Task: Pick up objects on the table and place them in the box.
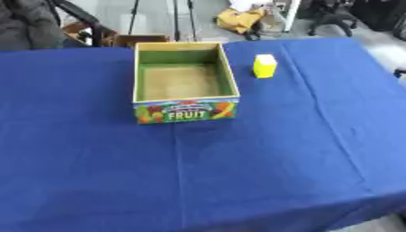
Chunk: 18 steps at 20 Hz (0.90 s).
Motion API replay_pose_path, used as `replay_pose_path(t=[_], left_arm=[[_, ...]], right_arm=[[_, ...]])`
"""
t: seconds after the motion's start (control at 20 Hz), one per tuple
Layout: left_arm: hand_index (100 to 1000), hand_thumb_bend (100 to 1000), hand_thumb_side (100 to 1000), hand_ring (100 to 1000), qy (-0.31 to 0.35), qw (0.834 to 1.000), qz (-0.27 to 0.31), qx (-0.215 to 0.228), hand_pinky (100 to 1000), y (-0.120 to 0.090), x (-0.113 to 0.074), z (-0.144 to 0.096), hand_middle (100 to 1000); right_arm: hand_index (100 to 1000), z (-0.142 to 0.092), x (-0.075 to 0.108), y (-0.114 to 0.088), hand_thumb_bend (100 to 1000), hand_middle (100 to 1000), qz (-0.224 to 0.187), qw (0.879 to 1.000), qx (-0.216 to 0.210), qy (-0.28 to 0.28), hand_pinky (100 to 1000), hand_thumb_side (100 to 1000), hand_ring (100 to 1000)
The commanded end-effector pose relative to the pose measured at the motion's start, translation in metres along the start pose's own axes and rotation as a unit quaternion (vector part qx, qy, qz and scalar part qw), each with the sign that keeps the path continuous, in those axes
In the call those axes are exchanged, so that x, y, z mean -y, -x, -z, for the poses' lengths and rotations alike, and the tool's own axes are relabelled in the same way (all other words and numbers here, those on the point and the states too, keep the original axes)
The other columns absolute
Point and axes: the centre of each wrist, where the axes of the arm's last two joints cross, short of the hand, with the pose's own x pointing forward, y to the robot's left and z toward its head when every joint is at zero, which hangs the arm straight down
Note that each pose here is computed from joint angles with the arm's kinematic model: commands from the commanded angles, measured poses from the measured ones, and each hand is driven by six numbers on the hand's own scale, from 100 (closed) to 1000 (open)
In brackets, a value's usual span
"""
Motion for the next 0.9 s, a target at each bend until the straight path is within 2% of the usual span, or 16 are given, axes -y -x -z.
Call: replay_pose_path(t=[0.05, 0.2, 0.25, 0.45, 0.6, 0.75, 0.9], left_arm=[[681, 395, 997, 630, 0.014, 1.000, 0.013, 0.011, 585, -0.008, -0.002, 0.005, 560], [681, 395, 999, 630, 0.021, 1.000, 0.011, 0.011, 585, -0.008, 0.000, 0.006, 559], [681, 395, 999, 631, 0.024, 1.000, 0.011, 0.011, 585, -0.008, 0.001, 0.007, 559], [681, 398, 1000, 631, 0.034, 0.999, 0.008, 0.014, 585, -0.009, 0.004, 0.009, 559], [681, 399, 1000, 631, 0.041, 0.999, 0.006, 0.017, 585, -0.010, 0.007, 0.011, 559], [681, 400, 998, 632, 0.049, 0.998, 0.003, 0.024, 585, -0.012, 0.010, 0.014, 560], [682, 401, 997, 632, 0.059, 0.998, -0.001, 0.033, 585, -0.014, 0.014, 0.018, 560]], right_arm=[[533, 0.004, 0.015, -0.012, 100, 660, -0.099, 0.994, -0.029, -0.044, 589, 694, 777], [567, -0.005, 0.024, 0.001, 100, 709, -0.191, 0.975, -0.062, -0.093, 637, 676, 828], [604, -0.009, 0.026, 0.006, 100, 745, -0.216, 0.968, -0.073, -0.108, 673, 658, 864], [666, -0.024, 0.034, 0.024, 100, 797, -0.301, 0.933, -0.108, -0.166, 739, 622, 918], [693, -0.036, 0.040, 0.034, 100, 825, -0.350, 0.906, -0.129, -0.200, 773, 607, 945], [747, -0.047, 0.044, 0.044, 100, 887, -0.385, 0.882, -0.147, -0.228, 838, 588, 992], [789, -0.056, 0.047, 0.051, 116, 923, -0.414, 0.859, -0.160, -0.254, 875, 552, 1000]])
